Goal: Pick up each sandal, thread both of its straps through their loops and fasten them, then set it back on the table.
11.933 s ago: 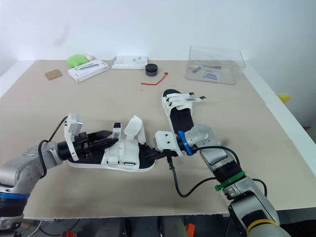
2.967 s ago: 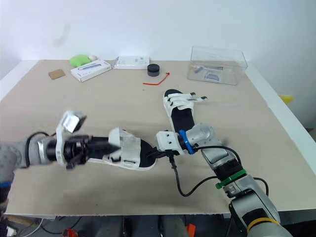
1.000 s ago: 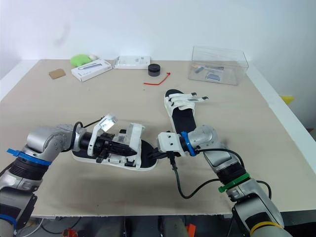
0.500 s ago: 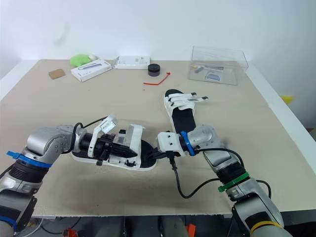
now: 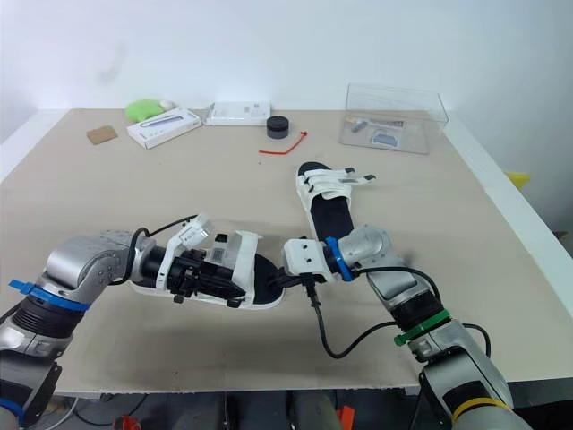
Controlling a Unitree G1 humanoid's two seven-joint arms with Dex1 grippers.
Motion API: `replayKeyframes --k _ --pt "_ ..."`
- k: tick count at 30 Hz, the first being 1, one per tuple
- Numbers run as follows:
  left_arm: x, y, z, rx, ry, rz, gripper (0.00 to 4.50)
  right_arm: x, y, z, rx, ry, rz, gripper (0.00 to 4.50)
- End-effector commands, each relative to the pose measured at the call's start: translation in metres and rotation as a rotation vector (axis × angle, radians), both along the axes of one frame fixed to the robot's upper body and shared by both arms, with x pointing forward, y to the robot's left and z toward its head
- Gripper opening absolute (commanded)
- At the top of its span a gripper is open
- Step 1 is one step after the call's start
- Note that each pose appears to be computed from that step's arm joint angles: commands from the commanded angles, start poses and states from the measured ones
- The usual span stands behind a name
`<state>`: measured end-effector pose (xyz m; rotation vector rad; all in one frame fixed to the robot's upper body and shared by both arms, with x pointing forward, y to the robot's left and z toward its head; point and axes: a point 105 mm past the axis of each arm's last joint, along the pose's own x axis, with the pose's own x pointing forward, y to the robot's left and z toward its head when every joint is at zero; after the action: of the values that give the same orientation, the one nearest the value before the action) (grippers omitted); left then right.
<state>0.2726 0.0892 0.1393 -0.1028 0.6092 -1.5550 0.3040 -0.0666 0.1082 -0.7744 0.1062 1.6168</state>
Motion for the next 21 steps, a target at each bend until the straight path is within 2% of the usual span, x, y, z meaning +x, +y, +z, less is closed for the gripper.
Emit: replayKeyframes --k 1,4,13,16,18,21 --pt "0.014 0.0 0.025 -0.049 -0.086 0.039 2.84 0.004 -0.021 -0.03 -0.126 0.06 -0.082 0.0" --pt "0.025 -0.002 0.034 -0.072 -0.132 0.078 2.84 0.004 -0.021 -0.031 -0.13 0.059 -0.082 0.0" --pt "0.035 -0.014 0.046 -0.121 -0.185 0.101 2.84 0.005 -0.021 -0.031 -0.128 0.053 -0.084 0.0" --pt "0.043 -0.015 0.046 -0.122 -0.209 0.128 2.08 0.004 -0.022 -0.031 -0.131 0.053 -0.083 0.0" --pt "0.043 -0.015 0.045 -0.115 -0.227 0.122 1.11 0.004 -0.023 -0.031 -0.132 0.053 -0.084 0.0" --pt "0.037 -0.013 0.035 -0.079 -0.239 0.088 0.07 0.005 -0.023 -0.031 -0.132 0.05 -0.087 0.0"
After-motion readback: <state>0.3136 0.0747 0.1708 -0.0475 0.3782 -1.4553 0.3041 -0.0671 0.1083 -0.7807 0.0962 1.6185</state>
